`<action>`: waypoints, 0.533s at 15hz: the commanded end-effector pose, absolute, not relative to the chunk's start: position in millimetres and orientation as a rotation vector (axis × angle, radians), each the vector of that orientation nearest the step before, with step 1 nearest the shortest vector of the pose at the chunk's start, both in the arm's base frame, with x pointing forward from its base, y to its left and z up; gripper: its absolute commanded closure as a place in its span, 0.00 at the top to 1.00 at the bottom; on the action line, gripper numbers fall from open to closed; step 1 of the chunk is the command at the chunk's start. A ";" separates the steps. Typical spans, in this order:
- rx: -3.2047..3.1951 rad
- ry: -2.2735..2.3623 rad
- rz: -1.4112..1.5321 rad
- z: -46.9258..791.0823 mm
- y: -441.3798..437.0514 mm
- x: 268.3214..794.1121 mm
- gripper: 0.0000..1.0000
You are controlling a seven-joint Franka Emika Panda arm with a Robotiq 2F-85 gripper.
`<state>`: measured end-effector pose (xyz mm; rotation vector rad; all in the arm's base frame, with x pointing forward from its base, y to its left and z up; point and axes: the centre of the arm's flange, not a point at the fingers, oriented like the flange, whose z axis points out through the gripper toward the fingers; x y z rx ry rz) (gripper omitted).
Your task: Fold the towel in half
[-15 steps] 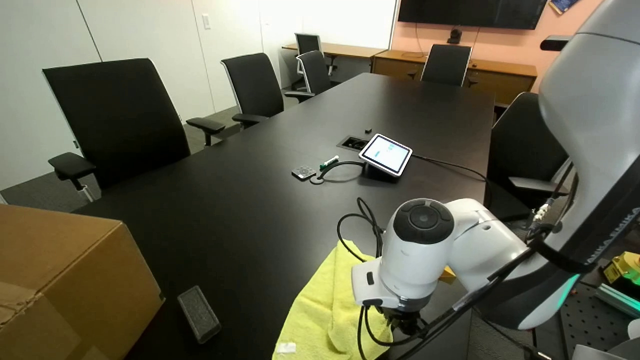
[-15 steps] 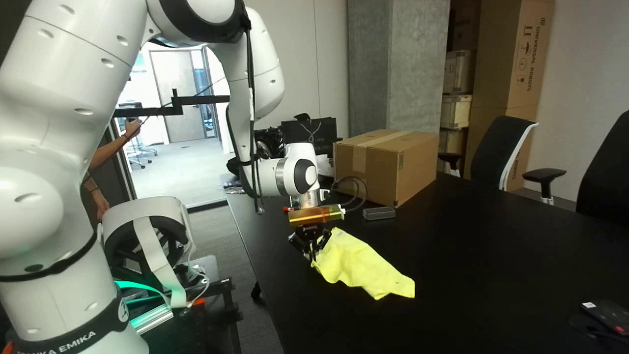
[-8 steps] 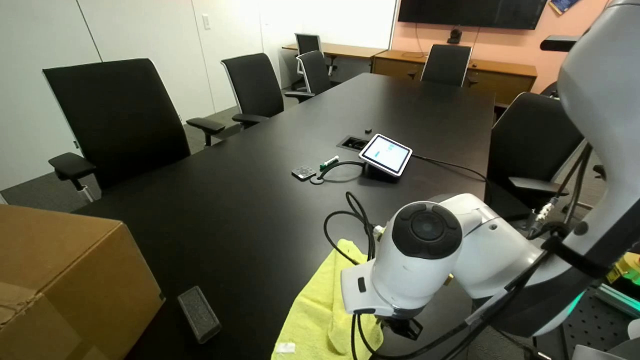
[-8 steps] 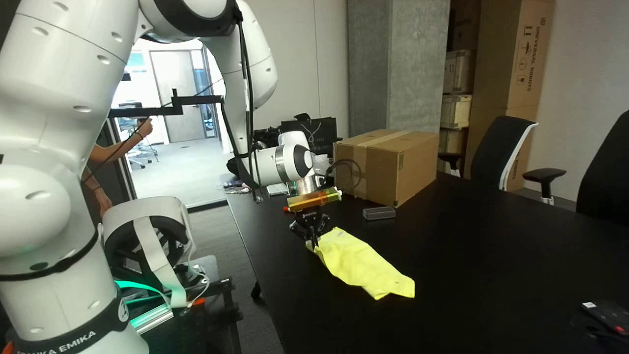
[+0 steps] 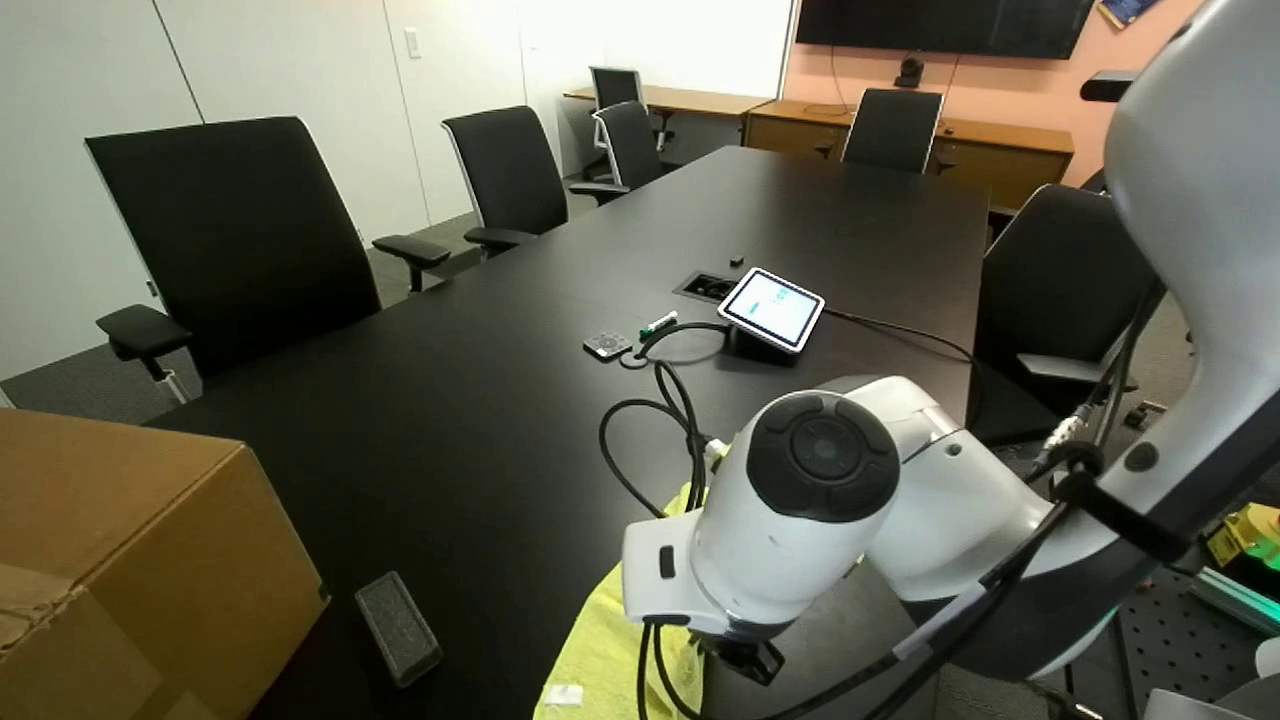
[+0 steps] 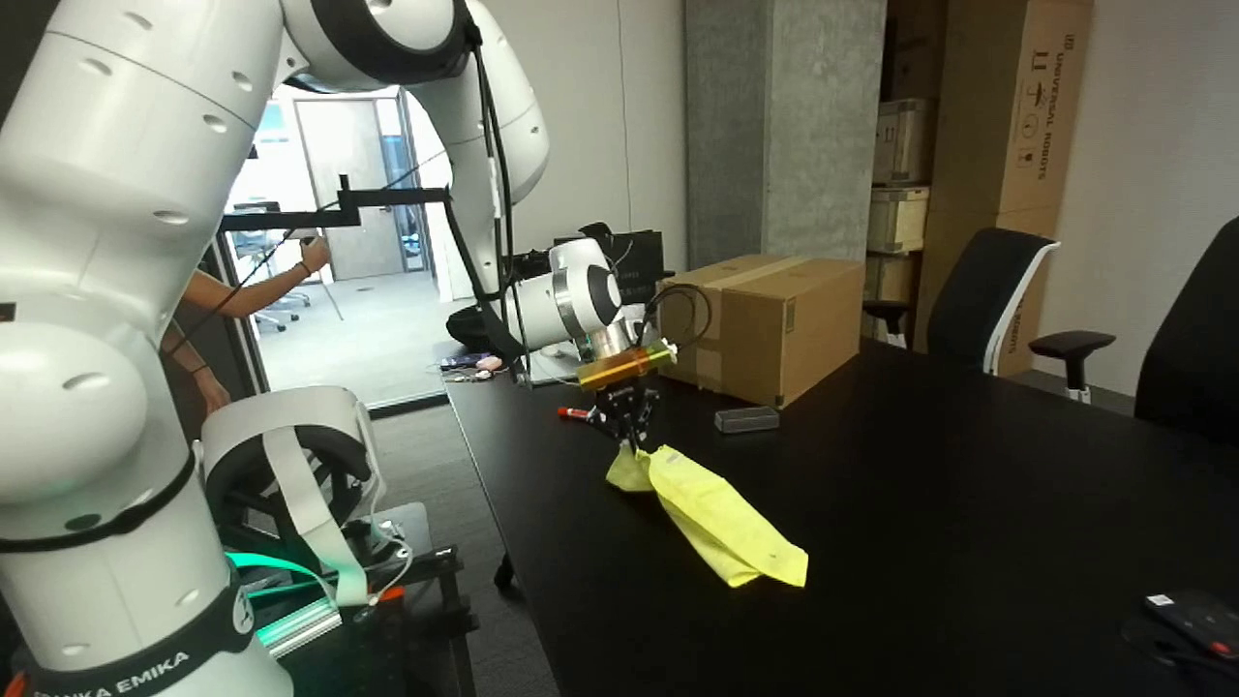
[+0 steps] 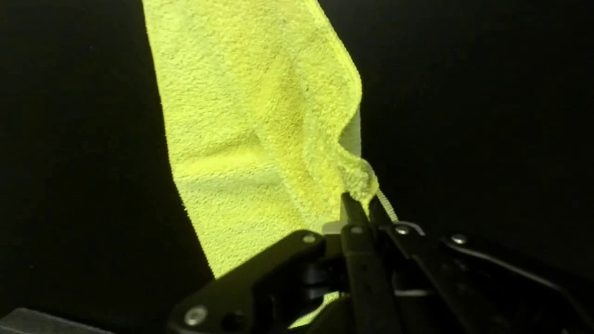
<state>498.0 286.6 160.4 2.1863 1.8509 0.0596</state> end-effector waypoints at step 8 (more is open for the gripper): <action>2.207 1.762 0.227 146.4 344.9 564.6 0.01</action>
